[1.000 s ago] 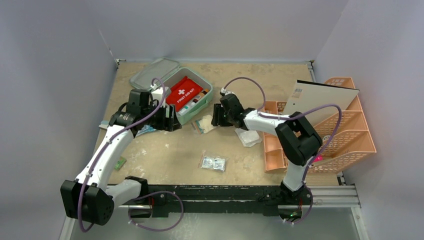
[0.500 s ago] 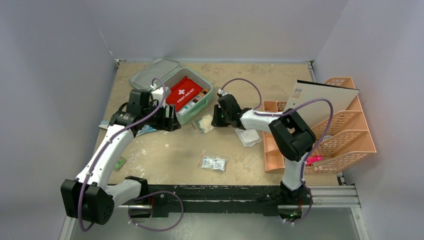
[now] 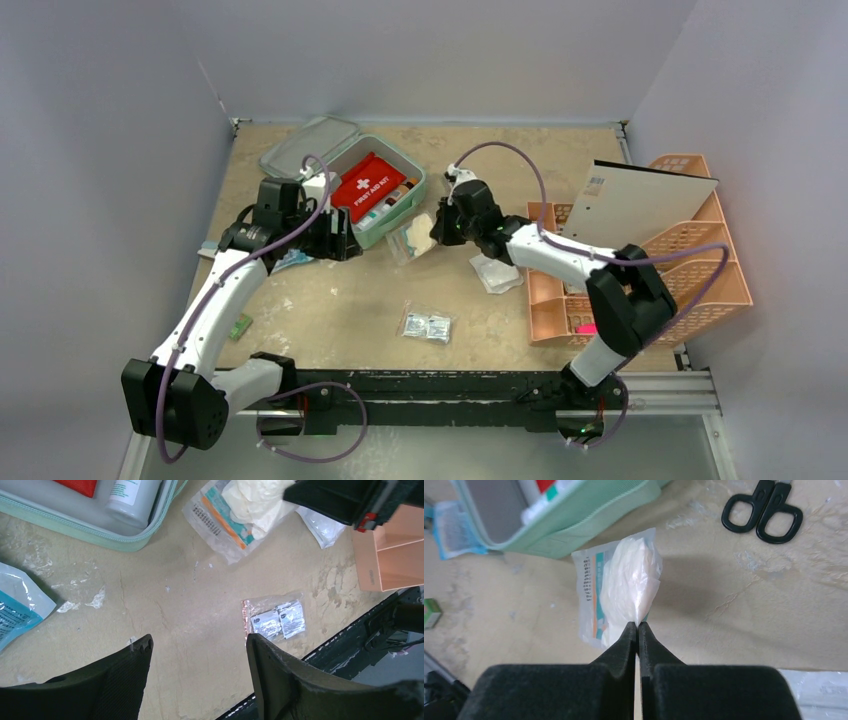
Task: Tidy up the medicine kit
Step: Pick up the medical item at the center of the board.
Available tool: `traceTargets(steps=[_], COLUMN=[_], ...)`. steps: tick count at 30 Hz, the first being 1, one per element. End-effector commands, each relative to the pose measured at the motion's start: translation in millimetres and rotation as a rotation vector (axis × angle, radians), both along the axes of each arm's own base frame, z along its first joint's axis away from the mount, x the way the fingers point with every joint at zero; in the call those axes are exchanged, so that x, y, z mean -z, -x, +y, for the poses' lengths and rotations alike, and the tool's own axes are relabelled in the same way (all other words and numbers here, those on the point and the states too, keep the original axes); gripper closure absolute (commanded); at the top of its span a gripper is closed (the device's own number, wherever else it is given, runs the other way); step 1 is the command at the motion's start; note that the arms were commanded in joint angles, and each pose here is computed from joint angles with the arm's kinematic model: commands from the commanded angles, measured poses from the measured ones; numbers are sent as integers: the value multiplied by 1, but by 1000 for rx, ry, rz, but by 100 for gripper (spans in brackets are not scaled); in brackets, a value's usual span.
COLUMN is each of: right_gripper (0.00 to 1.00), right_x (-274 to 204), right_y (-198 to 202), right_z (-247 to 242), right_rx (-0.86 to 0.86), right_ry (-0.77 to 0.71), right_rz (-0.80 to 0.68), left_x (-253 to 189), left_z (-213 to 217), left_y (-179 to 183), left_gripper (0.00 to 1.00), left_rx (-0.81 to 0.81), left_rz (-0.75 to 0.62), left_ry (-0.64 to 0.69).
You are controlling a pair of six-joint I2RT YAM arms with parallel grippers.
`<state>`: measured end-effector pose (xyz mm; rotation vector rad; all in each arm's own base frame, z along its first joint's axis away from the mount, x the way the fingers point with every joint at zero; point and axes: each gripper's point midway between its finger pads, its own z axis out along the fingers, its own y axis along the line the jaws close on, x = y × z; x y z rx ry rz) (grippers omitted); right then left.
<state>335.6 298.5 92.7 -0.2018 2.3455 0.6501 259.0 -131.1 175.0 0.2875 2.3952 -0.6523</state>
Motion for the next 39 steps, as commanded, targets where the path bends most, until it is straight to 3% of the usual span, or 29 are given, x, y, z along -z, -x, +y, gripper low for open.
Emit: traceTargets(steps=[1,8,16,27,31,36,39], right_gripper=[100,100,100,100,100,100,93], right_x=[-36,-105,-166,-186,-180,-170,-163], right_y=[13,34,53,58,58,58,57], right_z=[-3,10,22,33,35,33,31], right_rx=[-43,-114,-141,-171,-174,-158,-147], right_ry=[-56,-277,-571,-697,-695,-660,-639], right_rz=[-59,-146,-213,-199,-172,-154,-139], left_x=[-26,-59,-67,-73,-81,-83,-87], left_z=[-15,-47,-60,-73,-81,-82,-83], left_y=[-9,-11,-19,-38,-43,-45,-46], left_gripper=[34,33,29,36,49,85,98], left_rx=[-4,24,3,-2,13,8,13], left_rz=[-49,7,30,24,25,25,10], left_ry=[104,330,451,564,639,666,680])
